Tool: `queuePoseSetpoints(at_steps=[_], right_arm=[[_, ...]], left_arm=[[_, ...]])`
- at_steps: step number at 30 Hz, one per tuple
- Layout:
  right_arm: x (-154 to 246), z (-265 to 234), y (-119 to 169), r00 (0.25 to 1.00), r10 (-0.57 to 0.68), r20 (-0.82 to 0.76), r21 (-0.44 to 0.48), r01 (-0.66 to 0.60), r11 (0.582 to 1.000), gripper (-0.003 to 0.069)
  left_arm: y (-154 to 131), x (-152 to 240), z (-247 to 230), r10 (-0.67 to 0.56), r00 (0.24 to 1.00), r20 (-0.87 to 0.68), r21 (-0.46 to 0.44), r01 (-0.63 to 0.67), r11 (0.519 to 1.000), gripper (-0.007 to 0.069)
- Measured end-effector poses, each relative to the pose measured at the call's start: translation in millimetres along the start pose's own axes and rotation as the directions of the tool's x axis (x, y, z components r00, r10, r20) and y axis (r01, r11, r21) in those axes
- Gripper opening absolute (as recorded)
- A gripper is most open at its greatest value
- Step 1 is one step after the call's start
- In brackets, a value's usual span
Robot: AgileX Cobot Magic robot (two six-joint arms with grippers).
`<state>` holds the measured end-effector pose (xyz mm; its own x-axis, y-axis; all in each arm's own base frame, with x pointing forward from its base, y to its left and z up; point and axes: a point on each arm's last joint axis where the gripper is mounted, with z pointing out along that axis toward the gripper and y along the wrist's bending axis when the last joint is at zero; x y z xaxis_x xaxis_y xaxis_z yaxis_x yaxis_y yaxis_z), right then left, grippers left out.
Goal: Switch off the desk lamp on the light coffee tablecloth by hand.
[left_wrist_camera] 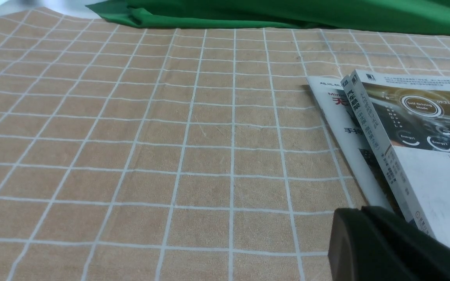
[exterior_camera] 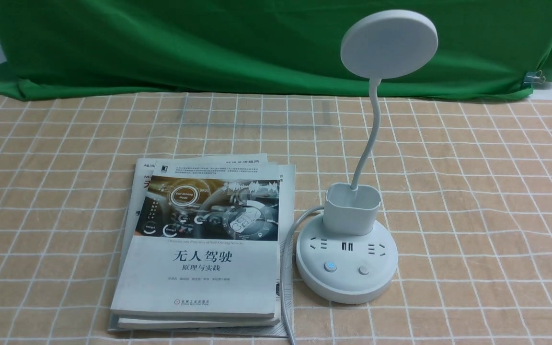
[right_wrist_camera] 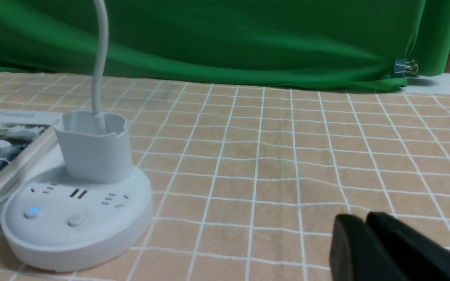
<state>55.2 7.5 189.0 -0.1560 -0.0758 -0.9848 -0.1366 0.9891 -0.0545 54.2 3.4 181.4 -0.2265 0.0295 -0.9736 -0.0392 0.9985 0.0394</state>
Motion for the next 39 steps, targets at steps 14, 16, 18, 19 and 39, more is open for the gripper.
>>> queuePoseSetpoints(at_steps=[14, 16, 18, 19, 39], right_arm=[[0.2, 0.0, 0.0, 1.0, 0.008, -0.002, 0.0, -0.008, 1.0, 0.0077], [0.2, 0.0, 0.0, 1.0, 0.008, -0.002, 0.0, -0.008, 1.0, 0.0078], [0.2, 0.0, 0.0, 1.0, 0.008, -0.002, 0.0, -0.008, 1.0, 0.0081], [0.2, 0.0, 0.0, 1.0, 0.008, -0.002, 0.0, -0.008, 1.0, 0.0083], [0.2, 0.0, 0.0, 1.0, 0.008, -0.002, 0.0, -0.008, 1.0, 0.0146]], left_arm=[[0.0, 0.0, 0.0, 0.0, 1.0, 0.0, 0.0, 0.0, 1.0, 0.0005], [0.0, 0.0, 0.0, 0.0, 1.0, 0.0, 0.0, 0.0, 1.0, 0.0005], [0.0, 0.0, 0.0, 0.0, 1.0, 0.0, 0.0, 0.0, 1.0, 0.0005], [0.0, 0.0, 0.0, 0.0, 1.0, 0.0, 0.0, 0.0, 1.0, 0.0005], [0.0, 0.0, 0.0, 0.0, 1.0, 0.0, 0.0, 0.0, 1.0, 0.0005]])
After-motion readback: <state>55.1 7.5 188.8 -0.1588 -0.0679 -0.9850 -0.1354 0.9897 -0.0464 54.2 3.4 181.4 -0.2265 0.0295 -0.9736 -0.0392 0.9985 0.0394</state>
